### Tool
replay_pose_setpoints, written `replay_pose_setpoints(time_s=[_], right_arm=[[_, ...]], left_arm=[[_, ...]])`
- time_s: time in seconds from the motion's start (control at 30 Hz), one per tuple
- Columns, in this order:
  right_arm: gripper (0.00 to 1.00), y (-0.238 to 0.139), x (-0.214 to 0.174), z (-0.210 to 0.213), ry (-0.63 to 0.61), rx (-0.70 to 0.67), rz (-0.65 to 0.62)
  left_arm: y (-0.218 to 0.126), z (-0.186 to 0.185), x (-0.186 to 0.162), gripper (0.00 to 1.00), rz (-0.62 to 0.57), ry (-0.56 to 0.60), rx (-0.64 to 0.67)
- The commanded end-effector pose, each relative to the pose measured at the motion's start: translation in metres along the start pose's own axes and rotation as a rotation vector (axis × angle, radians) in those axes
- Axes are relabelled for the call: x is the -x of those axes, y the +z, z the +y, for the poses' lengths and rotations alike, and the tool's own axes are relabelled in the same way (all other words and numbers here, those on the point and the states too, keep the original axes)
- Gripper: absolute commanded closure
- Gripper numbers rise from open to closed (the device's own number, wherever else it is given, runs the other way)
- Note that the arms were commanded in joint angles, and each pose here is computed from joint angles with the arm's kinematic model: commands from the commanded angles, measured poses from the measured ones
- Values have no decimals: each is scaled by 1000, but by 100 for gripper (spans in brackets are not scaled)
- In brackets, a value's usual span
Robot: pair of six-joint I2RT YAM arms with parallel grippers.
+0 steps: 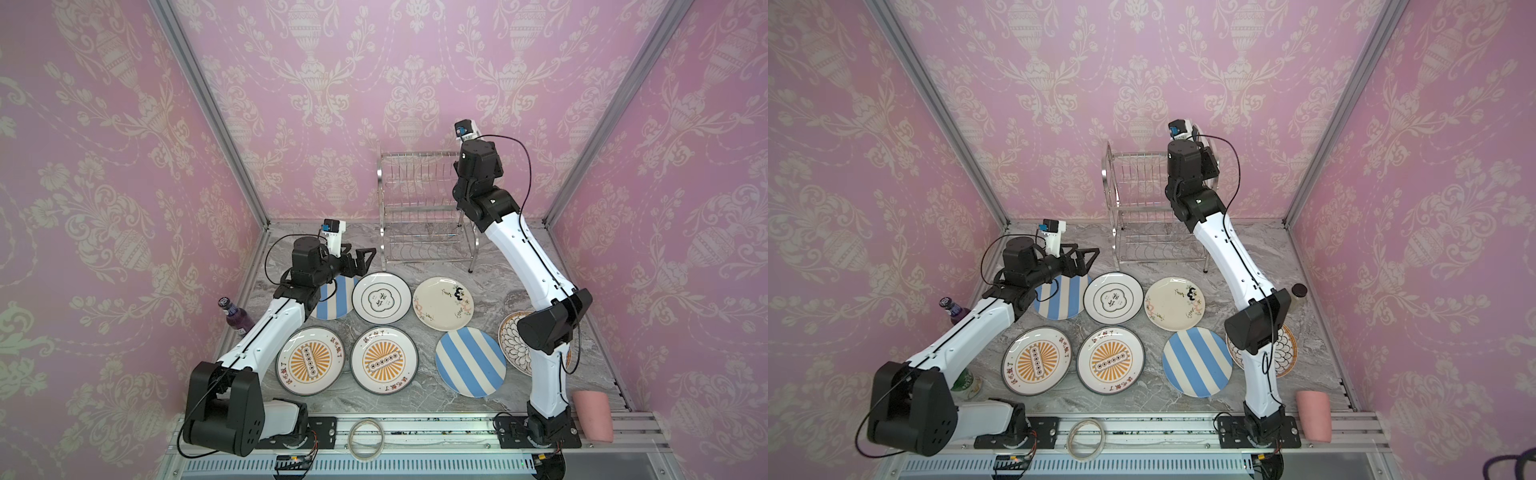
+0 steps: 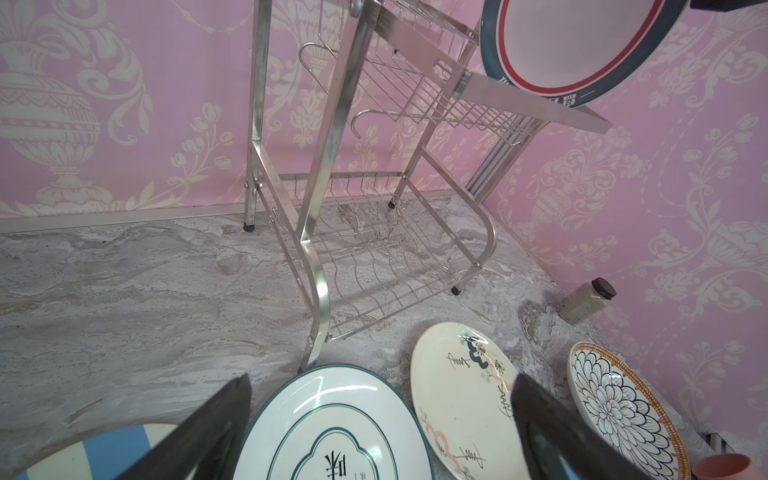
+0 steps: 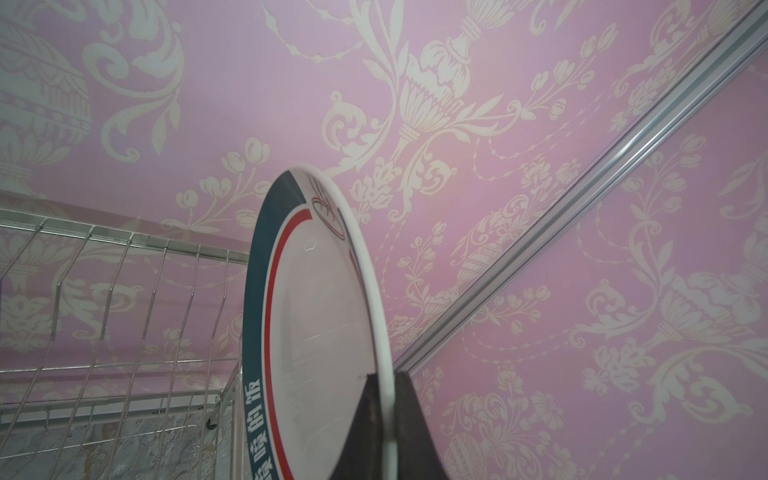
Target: Load the plates into the dish rack
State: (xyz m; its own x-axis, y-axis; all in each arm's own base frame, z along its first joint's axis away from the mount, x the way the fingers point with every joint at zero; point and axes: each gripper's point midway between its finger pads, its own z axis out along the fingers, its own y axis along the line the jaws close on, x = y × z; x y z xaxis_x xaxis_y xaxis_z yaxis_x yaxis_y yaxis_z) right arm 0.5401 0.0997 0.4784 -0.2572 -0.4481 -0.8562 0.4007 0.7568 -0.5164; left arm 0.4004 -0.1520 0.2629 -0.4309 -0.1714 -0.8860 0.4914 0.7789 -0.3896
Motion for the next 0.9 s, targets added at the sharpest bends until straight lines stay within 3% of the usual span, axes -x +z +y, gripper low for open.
replay_pose_setpoints(time_s=[0.0,0.87], right_arm=[[100,1,13,-18,95,-38,-32],[100,22,-29,17,67,14,38]], left_arm=[[-5,-3,5,1,-22,23,-2],[-6,-2,5,1,-27,26,3]])
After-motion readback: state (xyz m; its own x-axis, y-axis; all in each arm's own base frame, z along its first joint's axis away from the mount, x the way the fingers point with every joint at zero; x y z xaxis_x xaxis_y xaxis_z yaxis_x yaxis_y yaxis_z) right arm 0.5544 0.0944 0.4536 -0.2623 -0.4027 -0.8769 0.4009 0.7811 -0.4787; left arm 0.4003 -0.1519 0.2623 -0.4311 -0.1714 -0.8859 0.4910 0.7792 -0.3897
